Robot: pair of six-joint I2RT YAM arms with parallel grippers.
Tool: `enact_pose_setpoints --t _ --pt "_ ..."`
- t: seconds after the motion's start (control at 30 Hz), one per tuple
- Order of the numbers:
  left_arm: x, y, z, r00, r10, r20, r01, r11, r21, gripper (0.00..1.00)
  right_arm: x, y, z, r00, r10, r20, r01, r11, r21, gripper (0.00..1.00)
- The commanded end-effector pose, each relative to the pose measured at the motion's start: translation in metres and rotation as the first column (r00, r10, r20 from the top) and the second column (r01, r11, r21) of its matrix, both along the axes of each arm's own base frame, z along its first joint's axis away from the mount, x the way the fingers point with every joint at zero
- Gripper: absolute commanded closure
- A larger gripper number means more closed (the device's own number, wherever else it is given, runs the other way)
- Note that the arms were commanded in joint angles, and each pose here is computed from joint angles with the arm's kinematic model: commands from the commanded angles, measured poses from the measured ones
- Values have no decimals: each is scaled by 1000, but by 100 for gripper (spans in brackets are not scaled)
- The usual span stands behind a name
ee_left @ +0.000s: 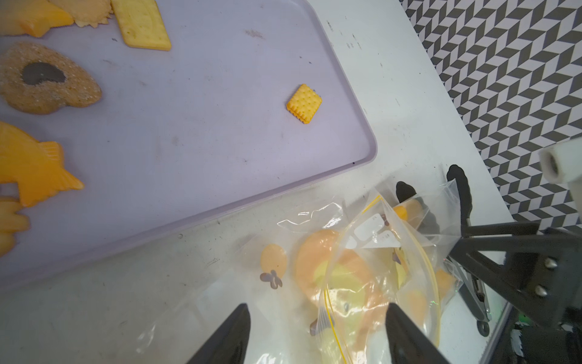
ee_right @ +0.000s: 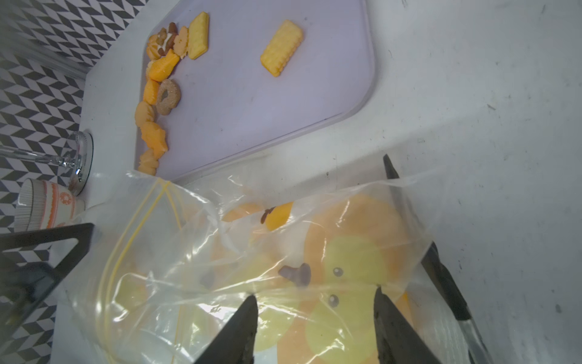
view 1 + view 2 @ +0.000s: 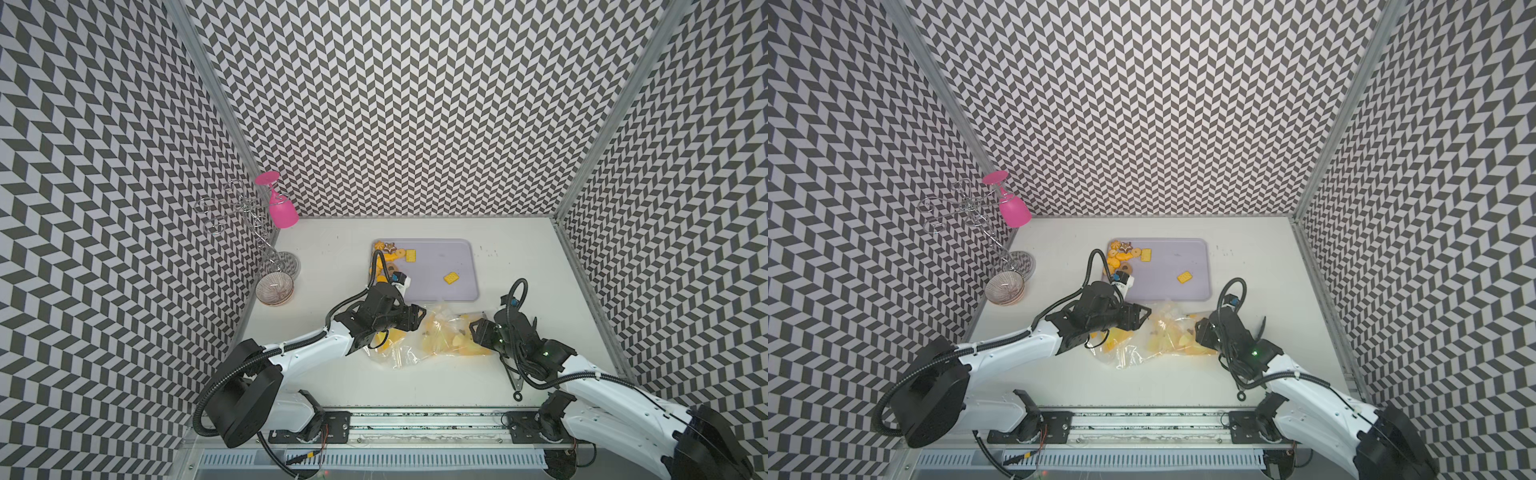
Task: Put the cookies into a resealable bag to prevent moisture
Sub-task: Pick up the ziploc bag from the center of the board.
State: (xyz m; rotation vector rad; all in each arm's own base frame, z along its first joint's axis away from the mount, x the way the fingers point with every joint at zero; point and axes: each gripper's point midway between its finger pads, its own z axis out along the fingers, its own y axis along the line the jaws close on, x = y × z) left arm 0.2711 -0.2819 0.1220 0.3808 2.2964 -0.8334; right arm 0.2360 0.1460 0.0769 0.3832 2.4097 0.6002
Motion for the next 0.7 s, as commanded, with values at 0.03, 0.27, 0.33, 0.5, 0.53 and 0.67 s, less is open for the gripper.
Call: enact_pose_setpoints --t 0.03,0.27,0.33,0.5,0.53,0.67 --pt "-3 -9 2 999 -42 -8 42 999 -11 31 12 5 3 999 21 36 -24 995 98 45" --pt "-14 -18 2 994 -104 -26 103 994 -47 31 15 2 -5 999 32 29 -35 993 117 47" --pt "-18 -21 1 992 -121 -36 118 991 -66 29 15 0 -8 999 32 20 -33 993 110 47" --pt "-23 -21 -6 990 -122 -64 117 991 -70 28 16 -3 -11 1000 25 14 -26 994 105 47" --pt "-23 -20 -8 991 -114 -73 109 992 -62 29 16 -4 -11 1000 22 15 -24 994 105 47" --pt "-22 -13 -15 993 -76 -93 72 997 -38 36 16 -4 -9 1000 22 20 -24 994 109 48"
